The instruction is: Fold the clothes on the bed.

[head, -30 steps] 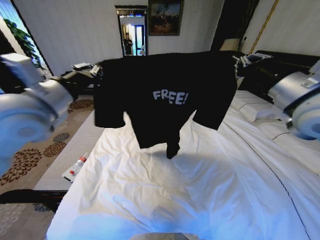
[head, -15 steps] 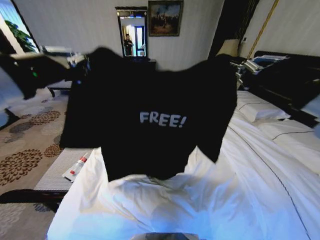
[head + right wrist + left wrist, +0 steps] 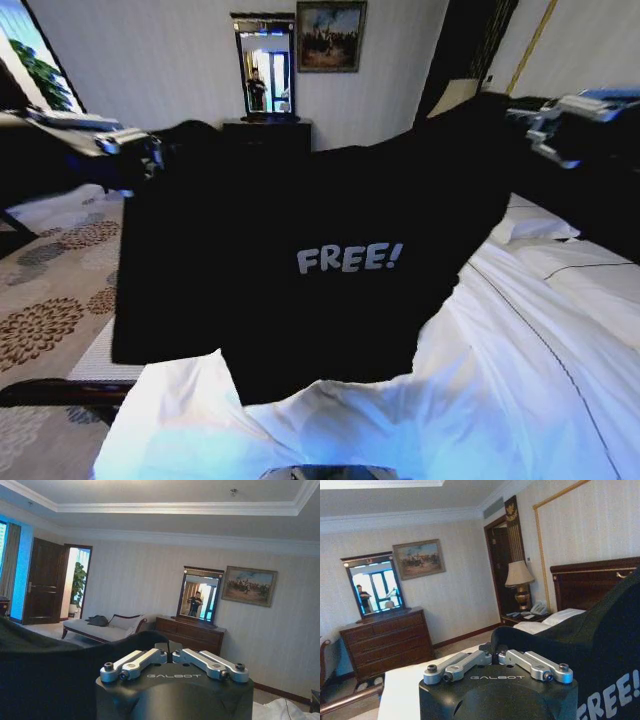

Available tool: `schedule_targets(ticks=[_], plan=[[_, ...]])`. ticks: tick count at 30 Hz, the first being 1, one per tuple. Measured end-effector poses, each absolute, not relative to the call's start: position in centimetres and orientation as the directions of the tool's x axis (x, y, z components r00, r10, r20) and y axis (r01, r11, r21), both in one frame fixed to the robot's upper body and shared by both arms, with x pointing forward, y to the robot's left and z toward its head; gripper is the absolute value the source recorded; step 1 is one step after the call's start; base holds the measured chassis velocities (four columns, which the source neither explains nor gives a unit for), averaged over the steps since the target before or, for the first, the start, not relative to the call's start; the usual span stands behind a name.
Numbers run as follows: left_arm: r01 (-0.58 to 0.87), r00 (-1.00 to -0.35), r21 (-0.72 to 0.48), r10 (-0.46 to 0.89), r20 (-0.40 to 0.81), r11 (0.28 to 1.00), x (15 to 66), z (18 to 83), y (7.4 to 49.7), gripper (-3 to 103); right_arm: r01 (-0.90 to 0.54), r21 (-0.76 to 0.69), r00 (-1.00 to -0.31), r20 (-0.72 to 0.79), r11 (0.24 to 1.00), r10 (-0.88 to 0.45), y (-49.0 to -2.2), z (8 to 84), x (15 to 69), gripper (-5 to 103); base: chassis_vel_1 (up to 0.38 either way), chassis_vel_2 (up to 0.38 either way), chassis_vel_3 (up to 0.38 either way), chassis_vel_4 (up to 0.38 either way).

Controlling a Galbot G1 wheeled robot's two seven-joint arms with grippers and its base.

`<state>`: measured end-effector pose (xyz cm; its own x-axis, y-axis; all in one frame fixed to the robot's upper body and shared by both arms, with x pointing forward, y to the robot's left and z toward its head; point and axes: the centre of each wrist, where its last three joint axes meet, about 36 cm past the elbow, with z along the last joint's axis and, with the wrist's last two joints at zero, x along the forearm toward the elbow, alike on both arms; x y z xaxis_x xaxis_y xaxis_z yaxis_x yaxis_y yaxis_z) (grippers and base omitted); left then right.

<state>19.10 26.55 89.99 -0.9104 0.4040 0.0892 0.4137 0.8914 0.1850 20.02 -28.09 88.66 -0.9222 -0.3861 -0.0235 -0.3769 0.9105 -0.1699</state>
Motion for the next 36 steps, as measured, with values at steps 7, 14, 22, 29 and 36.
schedule_targets(ticks=[7,14,22,29,36], plan=[[0.390,-0.920,0.176,0.373,0.123,0.904,19.2,90.0,26.4,1,-0.361,-0.139,-0.932,0.011,0.922,-0.363,-28.0,88.7,20.1,0,0.000,0.000,0.000,0.000],[0.367,-0.921,0.120,0.342,0.188,0.922,23.9,86.6,27.2,1,-0.334,-0.069,-0.939,0.107,0.940,-0.326,-29.1,84.9,25.0,0,0.000,0.000,0.000,0.000],[0.275,-0.927,0.177,0.211,0.310,0.945,31.8,73.5,27.7,1,-0.407,-0.026,-0.890,0.234,0.913,-0.391,-28.0,73.0,31.8,0,0.000,0.000,0.000,0.000],[0.327,-0.857,0.153,0.225,0.463,0.933,34.7,60.8,25.0,1,-0.387,0.050,-0.869,0.314,0.921,-0.382,-27.0,63.1,37.4,0,0.000,0.000,0.000,0.000],[0.298,-0.838,0.150,0.183,0.514,0.943,38.1,54.7,24.7,1,-0.357,0.100,-0.851,0.374,0.929,-0.368,-25.9,56.1,40.7,0,0.000,0.000,0.000,0.000]])
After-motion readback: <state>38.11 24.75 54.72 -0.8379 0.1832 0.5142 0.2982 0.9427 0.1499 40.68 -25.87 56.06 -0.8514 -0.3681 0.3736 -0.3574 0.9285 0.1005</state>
